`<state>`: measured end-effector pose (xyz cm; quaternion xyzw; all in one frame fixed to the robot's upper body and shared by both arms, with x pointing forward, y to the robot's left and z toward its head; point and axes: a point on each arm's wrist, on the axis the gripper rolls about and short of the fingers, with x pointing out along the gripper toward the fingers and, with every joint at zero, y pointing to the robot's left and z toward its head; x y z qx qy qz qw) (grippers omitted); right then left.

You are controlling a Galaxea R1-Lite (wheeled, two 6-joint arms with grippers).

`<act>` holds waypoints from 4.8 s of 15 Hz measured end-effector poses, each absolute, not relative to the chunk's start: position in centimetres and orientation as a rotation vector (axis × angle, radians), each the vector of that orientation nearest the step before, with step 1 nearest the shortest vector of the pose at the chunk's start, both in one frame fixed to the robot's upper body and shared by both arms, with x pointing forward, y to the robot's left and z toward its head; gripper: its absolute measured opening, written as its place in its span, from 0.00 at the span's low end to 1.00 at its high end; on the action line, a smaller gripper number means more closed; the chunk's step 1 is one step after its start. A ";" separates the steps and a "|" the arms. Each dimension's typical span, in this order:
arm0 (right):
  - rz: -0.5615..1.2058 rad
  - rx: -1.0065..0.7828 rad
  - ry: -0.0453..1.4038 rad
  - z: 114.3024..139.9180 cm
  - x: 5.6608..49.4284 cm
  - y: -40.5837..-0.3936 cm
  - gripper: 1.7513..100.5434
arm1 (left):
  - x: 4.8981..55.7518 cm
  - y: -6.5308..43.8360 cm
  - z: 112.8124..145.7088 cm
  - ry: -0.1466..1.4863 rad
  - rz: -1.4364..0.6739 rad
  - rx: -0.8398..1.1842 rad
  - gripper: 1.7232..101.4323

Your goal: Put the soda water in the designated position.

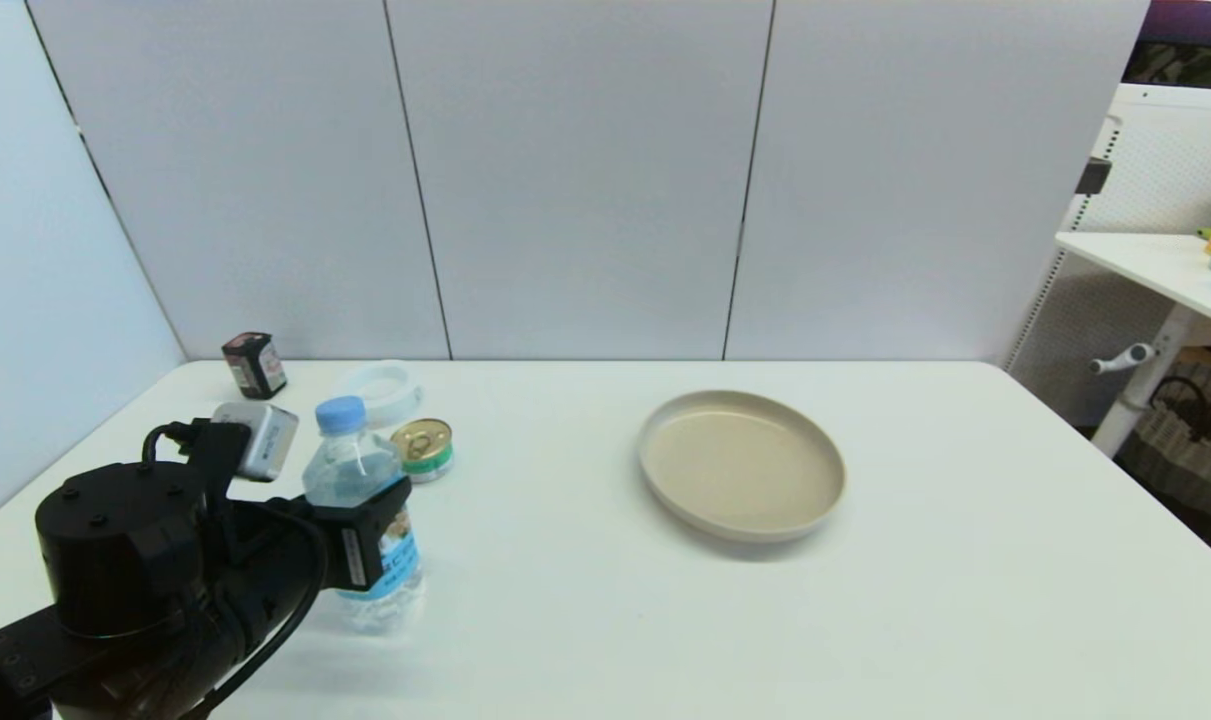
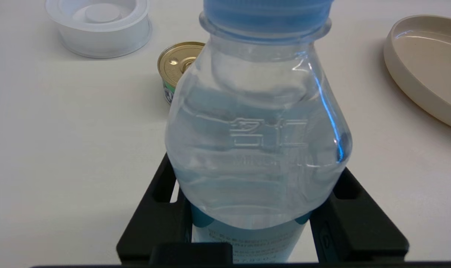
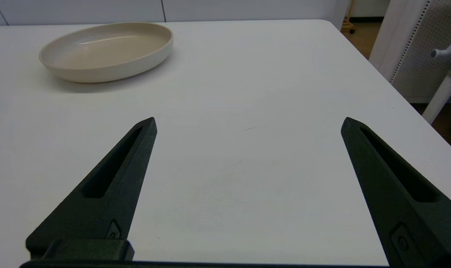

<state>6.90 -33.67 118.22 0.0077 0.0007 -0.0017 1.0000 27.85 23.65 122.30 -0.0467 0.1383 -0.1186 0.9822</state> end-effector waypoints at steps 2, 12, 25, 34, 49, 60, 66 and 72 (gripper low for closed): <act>-0.003 0.015 0.002 118.2 6.9 -33.7 0.97 | 27.9 23.6 122.5 0.274 -0.241 -0.090 0.46; -0.003 0.015 0.001 118.2 6.9 -33.7 0.97 | 31.7 20.3 129.2 0.046 -0.314 -0.059 0.46; -0.003 0.016 0.001 118.2 6.9 -33.7 0.97 | 41.4 9.8 124.3 0.099 -0.407 0.025 0.46; -0.003 0.015 0.002 118.2 6.9 -33.7 0.97 | 41.8 8.5 121.6 0.111 -0.423 0.023 0.46; -0.003 0.015 0.002 118.2 6.9 -33.7 0.97 | 41.9 8.3 121.7 0.088 -0.428 0.007 0.46; -0.003 0.015 0.001 118.2 6.9 -33.7 0.97 | 41.9 8.2 121.3 0.097 -0.429 -0.003 0.63; -0.003 0.015 0.002 118.2 6.9 -33.7 0.97 | 41.9 8.2 121.6 0.088 -0.433 0.001 0.81; -0.003 0.015 0.002 118.2 6.9 -33.7 0.97 | 38.8 10.0 130.2 -0.026 -0.453 -0.052 0.89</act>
